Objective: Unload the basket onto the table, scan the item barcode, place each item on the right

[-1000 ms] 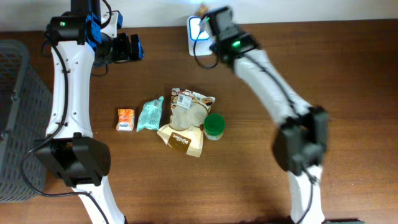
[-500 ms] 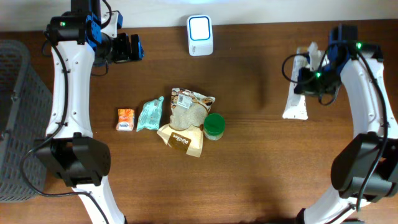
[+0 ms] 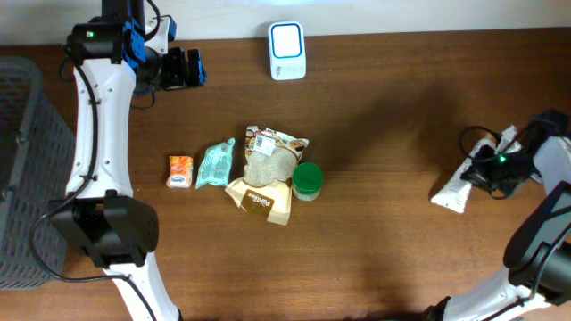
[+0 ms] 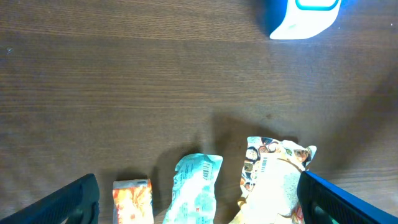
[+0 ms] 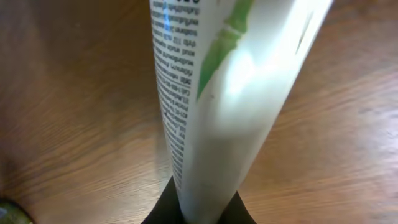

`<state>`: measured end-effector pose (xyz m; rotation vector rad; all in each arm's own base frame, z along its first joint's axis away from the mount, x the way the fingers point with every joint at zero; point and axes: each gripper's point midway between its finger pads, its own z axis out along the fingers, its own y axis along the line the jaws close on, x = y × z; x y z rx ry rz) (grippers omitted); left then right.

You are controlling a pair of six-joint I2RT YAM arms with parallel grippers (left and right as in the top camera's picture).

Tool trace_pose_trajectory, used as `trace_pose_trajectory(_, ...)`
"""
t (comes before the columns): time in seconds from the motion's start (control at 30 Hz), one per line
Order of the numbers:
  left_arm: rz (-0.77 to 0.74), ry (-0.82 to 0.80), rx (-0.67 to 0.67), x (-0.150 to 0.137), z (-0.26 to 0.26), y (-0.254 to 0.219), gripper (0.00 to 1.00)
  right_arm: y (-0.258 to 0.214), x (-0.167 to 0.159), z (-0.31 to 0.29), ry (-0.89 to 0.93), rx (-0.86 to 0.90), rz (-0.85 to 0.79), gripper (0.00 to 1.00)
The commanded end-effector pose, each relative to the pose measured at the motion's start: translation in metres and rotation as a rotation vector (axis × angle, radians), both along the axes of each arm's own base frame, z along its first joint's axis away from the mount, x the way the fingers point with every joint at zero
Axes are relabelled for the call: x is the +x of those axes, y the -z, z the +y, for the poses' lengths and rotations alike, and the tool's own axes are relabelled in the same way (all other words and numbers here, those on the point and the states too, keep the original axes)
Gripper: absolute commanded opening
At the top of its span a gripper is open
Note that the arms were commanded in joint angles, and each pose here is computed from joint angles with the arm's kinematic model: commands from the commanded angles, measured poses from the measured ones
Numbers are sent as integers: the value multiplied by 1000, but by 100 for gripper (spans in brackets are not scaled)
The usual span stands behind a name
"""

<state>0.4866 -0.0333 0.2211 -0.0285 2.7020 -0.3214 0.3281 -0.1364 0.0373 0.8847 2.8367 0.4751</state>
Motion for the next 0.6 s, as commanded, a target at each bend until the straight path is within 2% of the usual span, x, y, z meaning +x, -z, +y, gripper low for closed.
trace_pose_trajectory(0.0, -40, 6, 10, -2, 1, -16, 99, -4, -1, 1, 18, 16, -20, 4)
trace_pose_trajectory(0.17, -40, 6, 10, -2, 1, -16, 99, 0, -5, 3, 24, 17, -3, 4)
trace_pose_trajectory(0.33, -40, 6, 10, -2, 1, -16, 99, 0, -10, 6, 35, 33, 23, 37)
trace_pose_trajectory(0.43, -40, 6, 10, -2, 1, -16, 99, -3, -13, 9, 33, 45, 41, 39)
trace_pose_trajectory(0.57, -40, 6, 10, -2, 1, -16, 99, -34, -2, 9, 12, 21, 13, 40)
